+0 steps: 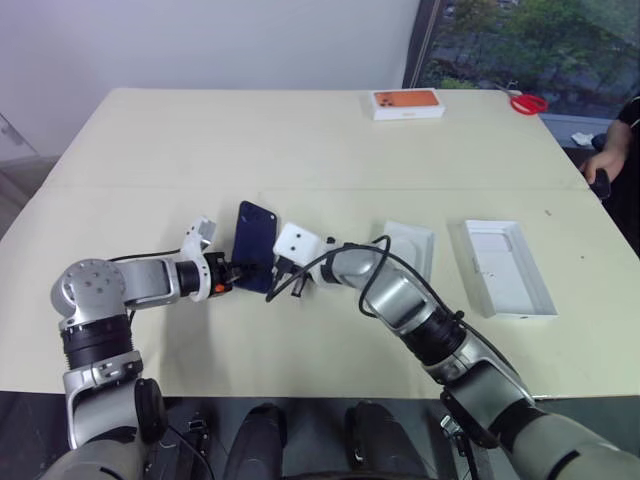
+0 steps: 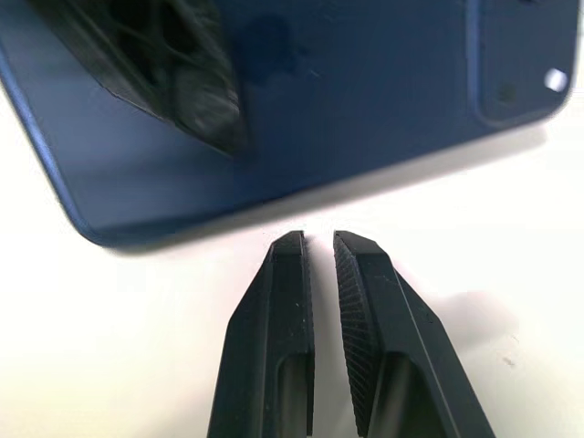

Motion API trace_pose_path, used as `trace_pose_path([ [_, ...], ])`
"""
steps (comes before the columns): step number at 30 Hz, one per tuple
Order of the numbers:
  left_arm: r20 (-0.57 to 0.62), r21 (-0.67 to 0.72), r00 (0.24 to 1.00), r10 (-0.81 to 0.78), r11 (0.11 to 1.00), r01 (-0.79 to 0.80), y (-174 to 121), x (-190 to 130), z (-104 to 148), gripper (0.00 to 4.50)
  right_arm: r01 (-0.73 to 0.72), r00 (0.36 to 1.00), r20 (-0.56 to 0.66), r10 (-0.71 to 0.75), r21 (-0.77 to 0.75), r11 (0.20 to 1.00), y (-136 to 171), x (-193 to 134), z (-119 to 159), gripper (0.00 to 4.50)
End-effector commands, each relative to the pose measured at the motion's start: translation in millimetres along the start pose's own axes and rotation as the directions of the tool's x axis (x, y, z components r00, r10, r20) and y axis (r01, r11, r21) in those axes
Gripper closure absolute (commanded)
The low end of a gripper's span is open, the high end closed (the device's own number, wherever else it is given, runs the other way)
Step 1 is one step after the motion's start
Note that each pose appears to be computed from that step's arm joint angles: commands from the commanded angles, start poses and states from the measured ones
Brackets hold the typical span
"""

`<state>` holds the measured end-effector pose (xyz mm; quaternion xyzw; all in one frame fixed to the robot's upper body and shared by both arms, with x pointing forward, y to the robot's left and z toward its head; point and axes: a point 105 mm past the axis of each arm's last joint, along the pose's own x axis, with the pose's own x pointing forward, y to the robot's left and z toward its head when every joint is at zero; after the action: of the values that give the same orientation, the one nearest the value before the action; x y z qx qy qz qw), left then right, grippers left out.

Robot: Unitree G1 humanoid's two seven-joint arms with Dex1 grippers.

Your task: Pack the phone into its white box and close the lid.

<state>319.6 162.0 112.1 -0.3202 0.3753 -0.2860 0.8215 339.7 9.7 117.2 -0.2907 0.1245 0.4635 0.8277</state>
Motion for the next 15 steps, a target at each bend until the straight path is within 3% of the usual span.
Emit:
trace_pose_path([
  [1,0.063,0.085,0.991,-0.122,0.99,0.116,-37,-3,18,4.39,0.047,0.99,0.133,-0.046,-0.007,0.999,-19,-50,31,3.99],
  [5,0.046,0.128,0.978,-0.201,0.973,0.194,-66,12,16,4.39,0.063,0.988,0.142,-0.063,0.007,0.998,-27,-83,26,3.99],
  [9,-0.024,0.133,0.928,-0.371,0.919,0.371,-135,57,-2,4.39,0.149,0.988,0.05,-0.148,-0.008,0.989,-50,-150,-9,3.99],
  [15,-0.129,0.048,0.908,-0.398,0.912,0.407,-176,100,-33,4.39,0.23,0.969,-0.104,-0.226,0.03,0.973,-61,-203,-57,3.99],
])
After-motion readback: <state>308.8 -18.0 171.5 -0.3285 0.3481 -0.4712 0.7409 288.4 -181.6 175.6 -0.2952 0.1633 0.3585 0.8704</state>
